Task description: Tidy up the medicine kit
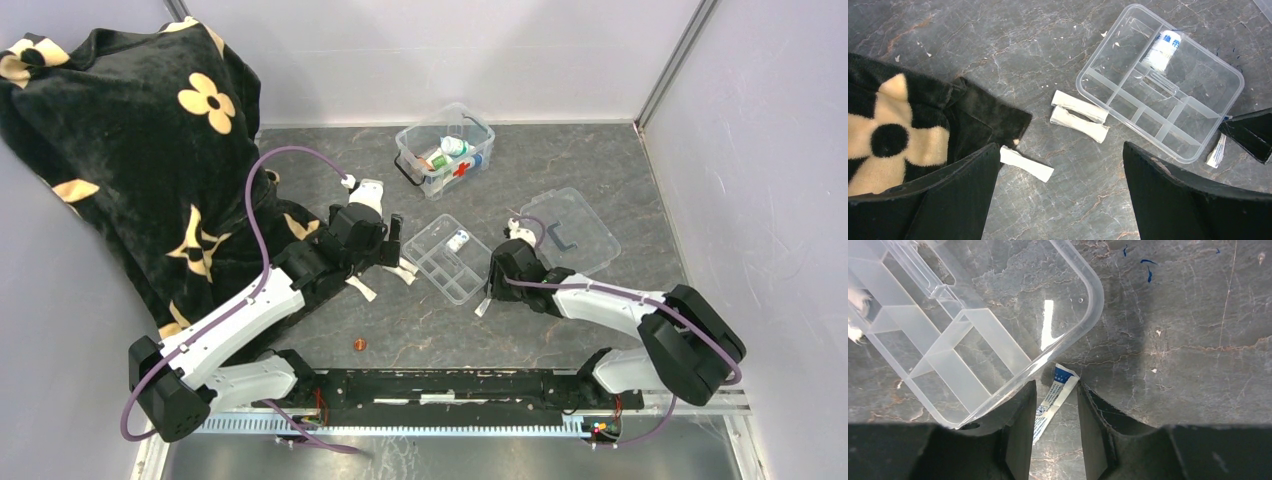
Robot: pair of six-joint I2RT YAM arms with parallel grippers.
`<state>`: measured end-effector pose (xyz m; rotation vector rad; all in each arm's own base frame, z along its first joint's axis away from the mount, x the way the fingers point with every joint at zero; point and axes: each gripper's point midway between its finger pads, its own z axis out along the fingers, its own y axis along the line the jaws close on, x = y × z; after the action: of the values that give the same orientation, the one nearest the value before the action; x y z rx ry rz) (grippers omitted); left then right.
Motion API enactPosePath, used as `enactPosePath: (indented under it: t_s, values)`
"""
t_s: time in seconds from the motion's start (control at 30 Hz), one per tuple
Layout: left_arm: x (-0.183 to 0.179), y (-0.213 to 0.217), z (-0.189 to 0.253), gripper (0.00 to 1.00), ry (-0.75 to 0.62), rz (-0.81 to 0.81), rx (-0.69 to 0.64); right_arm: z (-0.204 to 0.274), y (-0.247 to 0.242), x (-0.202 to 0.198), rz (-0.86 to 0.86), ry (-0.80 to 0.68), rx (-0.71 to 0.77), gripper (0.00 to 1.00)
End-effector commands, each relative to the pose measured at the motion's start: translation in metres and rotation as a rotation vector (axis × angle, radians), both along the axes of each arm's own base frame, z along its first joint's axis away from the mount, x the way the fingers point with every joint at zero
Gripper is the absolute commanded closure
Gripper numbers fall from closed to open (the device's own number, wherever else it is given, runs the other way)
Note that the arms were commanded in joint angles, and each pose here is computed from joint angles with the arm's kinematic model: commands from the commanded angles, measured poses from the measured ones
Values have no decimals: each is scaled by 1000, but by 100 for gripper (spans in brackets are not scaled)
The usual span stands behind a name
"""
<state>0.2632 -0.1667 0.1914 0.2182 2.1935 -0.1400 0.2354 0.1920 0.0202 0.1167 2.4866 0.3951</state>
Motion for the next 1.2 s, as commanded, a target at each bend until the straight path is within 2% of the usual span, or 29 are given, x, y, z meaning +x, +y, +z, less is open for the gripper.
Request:
enactPosePath:
  t_s: [0.0, 0.2, 0.4, 0.47, 0.5, 0.6, 0.73, 1.03, 1.17]
  values:
    - [4, 6, 4, 2, -29, -9, 51, -17, -17, -15, 74, 61, -173, 59]
    - [5, 6, 4, 2, -29, -10, 53, -17, -10, -15, 150, 67, -277, 66]
    - [5, 7, 3, 2, -28, -2, 59, -3, -19, -5, 249, -3, -406, 71]
    - [6, 9, 4, 2, -31, 7, 63, 0, -26, -5, 261, -12, -447, 70]
    - [6, 9, 4, 2, -33, 9, 65, 1, -29, -6, 256, -14, -454, 66]
    - [6, 10, 3, 2, -32, 11, 68, 0, -30, -14, 237, -1, -417, 57]
    - [7, 10, 3, 2, -30, 14, 68, -6, -22, -26, 243, 39, -342, 54]
    - [7, 10, 2, 2, -27, 14, 65, -11, -5, -46, 292, 100, -286, 60]
    - [7, 9, 2, 2, -25, 14, 62, -9, -5, -48, 279, 105, -290, 66]
